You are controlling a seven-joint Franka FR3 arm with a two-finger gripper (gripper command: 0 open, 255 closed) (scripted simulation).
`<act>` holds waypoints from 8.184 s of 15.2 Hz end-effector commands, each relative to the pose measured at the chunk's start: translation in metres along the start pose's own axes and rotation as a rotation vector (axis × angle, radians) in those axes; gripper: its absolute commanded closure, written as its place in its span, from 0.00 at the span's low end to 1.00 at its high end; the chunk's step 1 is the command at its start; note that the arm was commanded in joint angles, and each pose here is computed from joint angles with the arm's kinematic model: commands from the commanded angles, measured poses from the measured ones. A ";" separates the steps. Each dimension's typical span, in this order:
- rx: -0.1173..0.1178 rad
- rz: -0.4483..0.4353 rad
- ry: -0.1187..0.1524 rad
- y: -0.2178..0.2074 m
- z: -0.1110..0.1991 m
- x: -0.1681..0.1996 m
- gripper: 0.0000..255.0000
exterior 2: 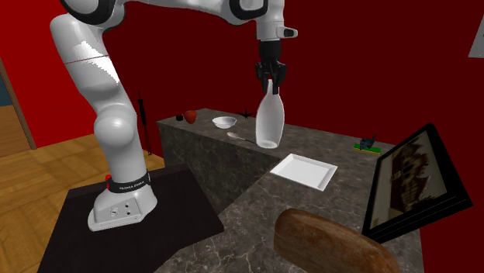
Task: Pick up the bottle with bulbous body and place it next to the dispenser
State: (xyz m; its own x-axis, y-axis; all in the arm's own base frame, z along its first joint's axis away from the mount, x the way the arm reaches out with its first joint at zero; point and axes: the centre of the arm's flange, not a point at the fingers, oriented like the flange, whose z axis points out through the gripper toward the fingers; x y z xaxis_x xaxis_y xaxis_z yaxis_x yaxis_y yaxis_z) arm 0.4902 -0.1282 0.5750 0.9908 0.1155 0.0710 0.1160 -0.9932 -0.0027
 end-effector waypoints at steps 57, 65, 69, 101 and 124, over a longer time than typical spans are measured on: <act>0.000 0.000 0.000 0.261 -0.140 -0.404 1.00; 0.000 0.000 0.000 0.317 -0.147 -0.493 1.00; 0.000 0.000 0.000 0.347 -0.150 -0.540 1.00; 0.000 0.000 0.000 0.347 0.018 -0.552 1.00; 0.000 0.000 0.000 0.347 0.140 -0.560 1.00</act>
State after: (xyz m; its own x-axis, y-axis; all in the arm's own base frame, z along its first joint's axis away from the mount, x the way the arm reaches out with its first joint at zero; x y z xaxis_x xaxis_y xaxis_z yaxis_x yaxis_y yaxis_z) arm -0.0159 -0.5360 0.4015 0.9908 0.1144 0.0727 0.1151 -0.9933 -0.0051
